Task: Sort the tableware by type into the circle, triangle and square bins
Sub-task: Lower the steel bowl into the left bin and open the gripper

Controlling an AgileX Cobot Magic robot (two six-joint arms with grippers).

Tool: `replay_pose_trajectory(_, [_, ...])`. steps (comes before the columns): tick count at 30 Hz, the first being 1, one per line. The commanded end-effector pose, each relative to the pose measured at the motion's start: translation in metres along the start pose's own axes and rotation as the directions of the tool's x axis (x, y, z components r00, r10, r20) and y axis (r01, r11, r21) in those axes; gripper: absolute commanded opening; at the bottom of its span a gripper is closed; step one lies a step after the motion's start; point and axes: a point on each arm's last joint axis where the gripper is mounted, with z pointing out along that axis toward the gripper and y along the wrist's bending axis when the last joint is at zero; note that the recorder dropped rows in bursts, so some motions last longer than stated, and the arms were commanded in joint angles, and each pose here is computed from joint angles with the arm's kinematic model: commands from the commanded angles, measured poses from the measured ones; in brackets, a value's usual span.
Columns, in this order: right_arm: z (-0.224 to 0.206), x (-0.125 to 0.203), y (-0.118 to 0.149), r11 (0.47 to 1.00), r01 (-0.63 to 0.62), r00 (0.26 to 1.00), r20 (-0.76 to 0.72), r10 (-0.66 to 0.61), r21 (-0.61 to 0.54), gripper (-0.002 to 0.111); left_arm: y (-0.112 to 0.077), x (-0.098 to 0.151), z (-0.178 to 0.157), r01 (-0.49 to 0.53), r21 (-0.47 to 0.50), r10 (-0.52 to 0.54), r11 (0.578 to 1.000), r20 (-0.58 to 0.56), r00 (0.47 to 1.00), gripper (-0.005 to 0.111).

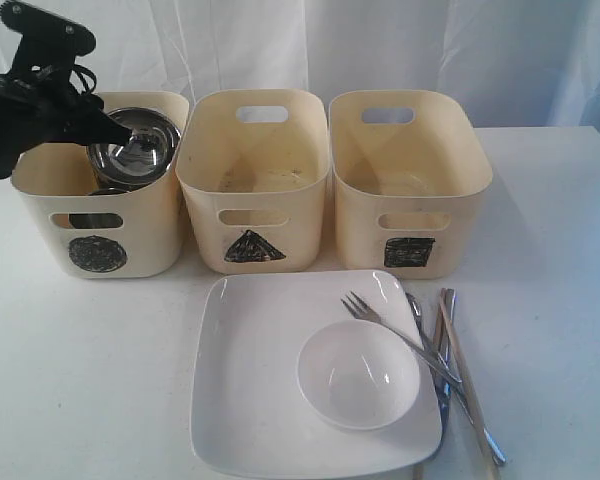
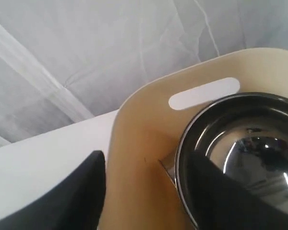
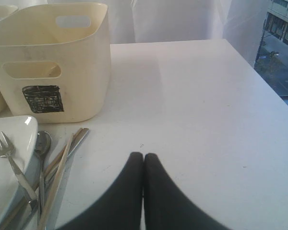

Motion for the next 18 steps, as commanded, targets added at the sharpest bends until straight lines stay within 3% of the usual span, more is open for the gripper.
replay_pose_trajectory(1, [0.0,0.001,0.0,1.0,0.006,1.0,0.009,-0.006,-0.001,0.0,0.014,-0.017,-0.017,0.108,-0.018,-0.107,0.994,0.029,0.994,0.056])
replay_pose_trajectory(4, [0.0,0.001,0.0,1.0,0.006,1.0,0.009,-0.006,-0.001,0.0,0.016,-0.029,-0.03,0.137,0.055,-0.141,0.989,0.058,0.988,0.056])
replay_pose_trajectory(8, [0.0,0.001,0.0,1.0,0.006,1.0,0.009,-0.006,-0.001,0.0,0.001,-0.047,-0.056,0.142,0.349,-0.18,0.926,0.077,0.981,0.056])
replay_pose_trajectory(10, [0.0,0.001,0.0,1.0,0.006,1.0,0.009,-0.006,-0.001,0.0,-0.009,-0.054,-0.072,0.114,0.514,-0.181,0.85,0.082,0.98,0.056])
replay_pose_trajectory(13, [0.0,0.001,0.0,1.0,0.006,1.0,0.009,-0.006,-0.001,0.0,-0.024,-0.058,-0.093,0.06,0.721,-0.165,0.691,0.077,0.983,0.056])
replay_pose_trajectory(14, [0.0,0.001,0.0,1.0,0.006,1.0,0.009,-0.006,-0.001,0.0,-0.029,-0.058,-0.101,0.041,0.784,-0.158,0.62,0.073,0.985,0.056])
replay_pose_trajectory(18, [0.0,0.001,0.0,1.0,0.006,1.0,0.009,-0.006,-0.001,0.0,-0.041,-0.055,-0.119,0.019,0.903,-0.131,0.429,0.041,0.991,0.056])
